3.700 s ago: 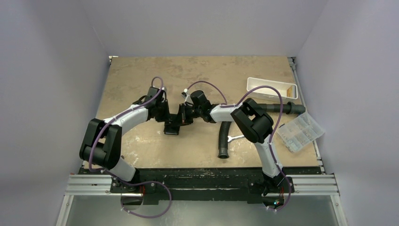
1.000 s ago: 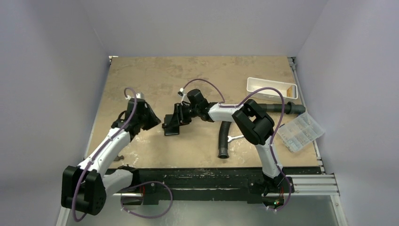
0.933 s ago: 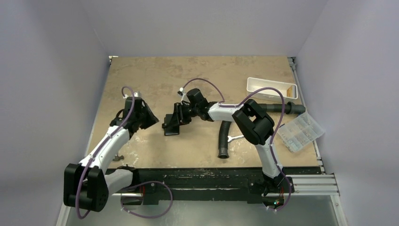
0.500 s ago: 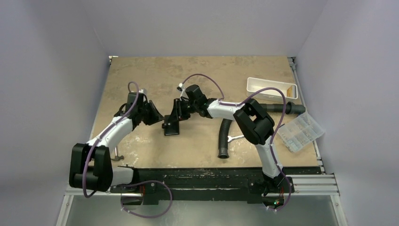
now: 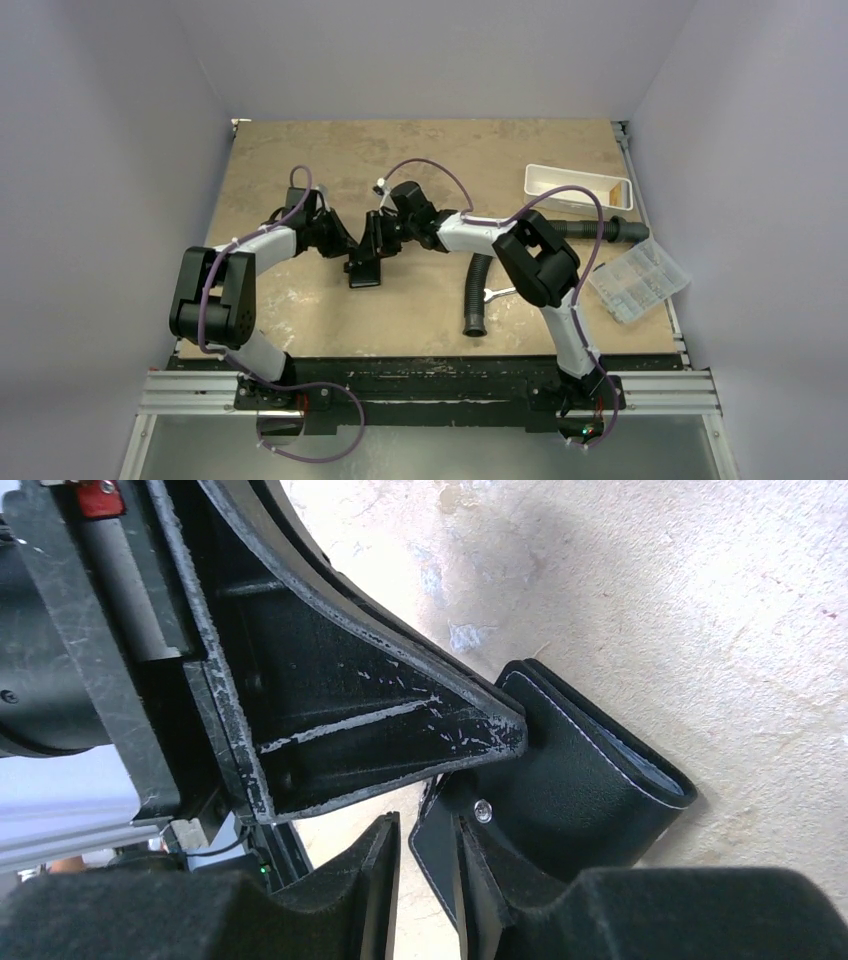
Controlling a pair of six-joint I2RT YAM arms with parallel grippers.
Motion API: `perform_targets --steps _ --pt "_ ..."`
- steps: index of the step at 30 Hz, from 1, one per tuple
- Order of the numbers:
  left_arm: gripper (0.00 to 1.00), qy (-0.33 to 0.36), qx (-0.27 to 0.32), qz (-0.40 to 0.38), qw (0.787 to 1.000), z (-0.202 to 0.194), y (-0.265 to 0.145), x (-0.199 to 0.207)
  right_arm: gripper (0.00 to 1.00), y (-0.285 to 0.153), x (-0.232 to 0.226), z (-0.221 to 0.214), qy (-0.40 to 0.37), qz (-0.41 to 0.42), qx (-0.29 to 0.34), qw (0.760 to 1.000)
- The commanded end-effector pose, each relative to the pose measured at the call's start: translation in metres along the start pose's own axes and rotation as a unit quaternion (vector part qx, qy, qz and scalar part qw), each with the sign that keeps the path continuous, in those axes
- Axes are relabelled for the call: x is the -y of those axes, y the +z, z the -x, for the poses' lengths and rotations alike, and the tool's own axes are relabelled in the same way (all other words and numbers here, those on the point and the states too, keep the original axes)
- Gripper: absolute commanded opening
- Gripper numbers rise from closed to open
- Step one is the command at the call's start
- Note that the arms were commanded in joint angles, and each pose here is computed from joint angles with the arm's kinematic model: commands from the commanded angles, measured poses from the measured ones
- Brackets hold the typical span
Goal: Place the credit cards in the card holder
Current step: Close the card holder at the center of the board.
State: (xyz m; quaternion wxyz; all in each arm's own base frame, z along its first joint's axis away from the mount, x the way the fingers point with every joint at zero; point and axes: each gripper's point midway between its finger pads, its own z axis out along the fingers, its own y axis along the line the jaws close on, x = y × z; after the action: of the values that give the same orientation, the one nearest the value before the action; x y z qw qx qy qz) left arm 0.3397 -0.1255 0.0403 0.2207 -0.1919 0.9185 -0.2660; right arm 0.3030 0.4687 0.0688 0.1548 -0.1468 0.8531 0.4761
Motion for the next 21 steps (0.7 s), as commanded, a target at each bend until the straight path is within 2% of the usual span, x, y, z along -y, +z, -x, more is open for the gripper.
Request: perform_targets --steps 1,9,17,21 --pt "0.08 0.013 0.015 -0.009 1.0 0.012 0.003 0.003 0.32 0.008 -0.014 0.007 -0.005 0.018 0.005 1.0" --pt "0.05 0.01 0.015 0.006 1.0 0.008 0.002 -0.006 0.31 0.012 -0.015 0.006 -0.001 0.021 0.002 1.0" --pt "0.05 0.01 0.015 0.009 1.0 0.006 0.001 -0.008 0.23 0.017 -0.016 0.006 0.004 0.024 0.001 1.0" --pt "0.04 0.013 0.017 0.01 1.0 0.006 0.0 -0.008 0.15 0.017 -0.015 0.007 0.006 0.021 0.003 1.0"
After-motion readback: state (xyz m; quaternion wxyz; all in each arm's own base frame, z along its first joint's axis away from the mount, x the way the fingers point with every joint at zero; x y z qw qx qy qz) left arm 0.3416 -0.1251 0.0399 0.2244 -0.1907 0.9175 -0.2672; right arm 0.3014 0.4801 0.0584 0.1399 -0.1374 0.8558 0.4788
